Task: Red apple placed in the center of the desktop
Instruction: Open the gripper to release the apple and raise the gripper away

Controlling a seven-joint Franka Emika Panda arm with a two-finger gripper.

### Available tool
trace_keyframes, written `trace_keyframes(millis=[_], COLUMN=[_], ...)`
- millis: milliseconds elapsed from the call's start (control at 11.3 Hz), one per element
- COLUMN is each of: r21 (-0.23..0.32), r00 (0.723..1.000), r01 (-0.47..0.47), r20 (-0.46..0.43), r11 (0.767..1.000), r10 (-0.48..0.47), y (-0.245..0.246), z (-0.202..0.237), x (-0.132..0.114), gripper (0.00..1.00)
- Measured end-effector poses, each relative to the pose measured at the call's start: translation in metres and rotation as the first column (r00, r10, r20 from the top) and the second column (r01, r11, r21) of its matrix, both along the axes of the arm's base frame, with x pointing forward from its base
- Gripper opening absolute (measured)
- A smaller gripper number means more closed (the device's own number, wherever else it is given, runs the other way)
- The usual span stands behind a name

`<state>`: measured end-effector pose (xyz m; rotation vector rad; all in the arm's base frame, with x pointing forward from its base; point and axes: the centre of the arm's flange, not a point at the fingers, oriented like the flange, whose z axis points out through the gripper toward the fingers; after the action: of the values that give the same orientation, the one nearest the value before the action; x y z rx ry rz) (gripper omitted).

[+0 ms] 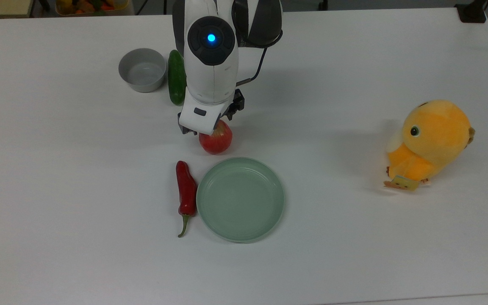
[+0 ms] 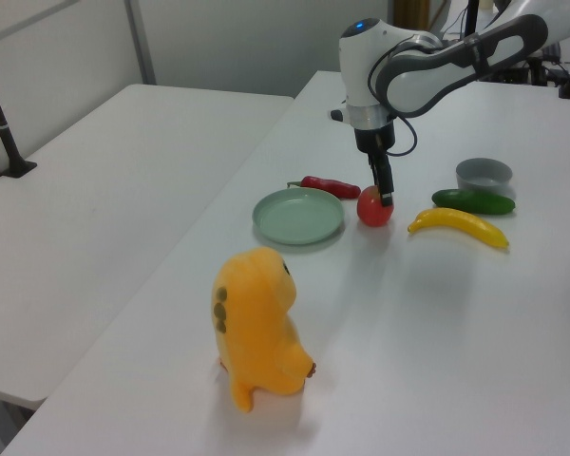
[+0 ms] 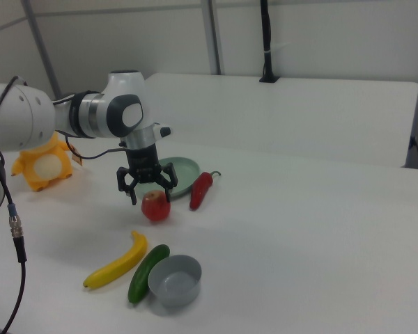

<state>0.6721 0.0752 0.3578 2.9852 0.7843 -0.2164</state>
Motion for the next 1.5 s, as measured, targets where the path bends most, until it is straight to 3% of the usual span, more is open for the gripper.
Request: trace_keyframes(millis=[265, 529, 794, 1058, 1234, 1499], r21=[0.0, -0.008, -0.026, -0.04, -0.008, 0.092], r00=[1.0, 0.998, 0.976, 0.959, 0.935, 0.891], r01=[0.001, 0.036, 0.196, 0.268, 0.335, 0.429], r20=[0.015, 0.048, 0.1, 0.111, 0.124, 0.12], r11=[1.0, 0.999, 0.98, 0.963, 0.942, 0.899], r10=[-0.001, -0.036, -0.192, -0.262, -0.332, -0.438], y=[-0.001, -0.005, -0.014, -0.02, -0.019, -0.034], z=[0.01, 0.061, 0.162, 0.236, 0.27, 0.299], x=[0.0, -0.008, -0.044, -0.091, -0.116, -0.133], gripper=[1.0, 1.0, 1.0, 1.0, 1.0, 1.0])
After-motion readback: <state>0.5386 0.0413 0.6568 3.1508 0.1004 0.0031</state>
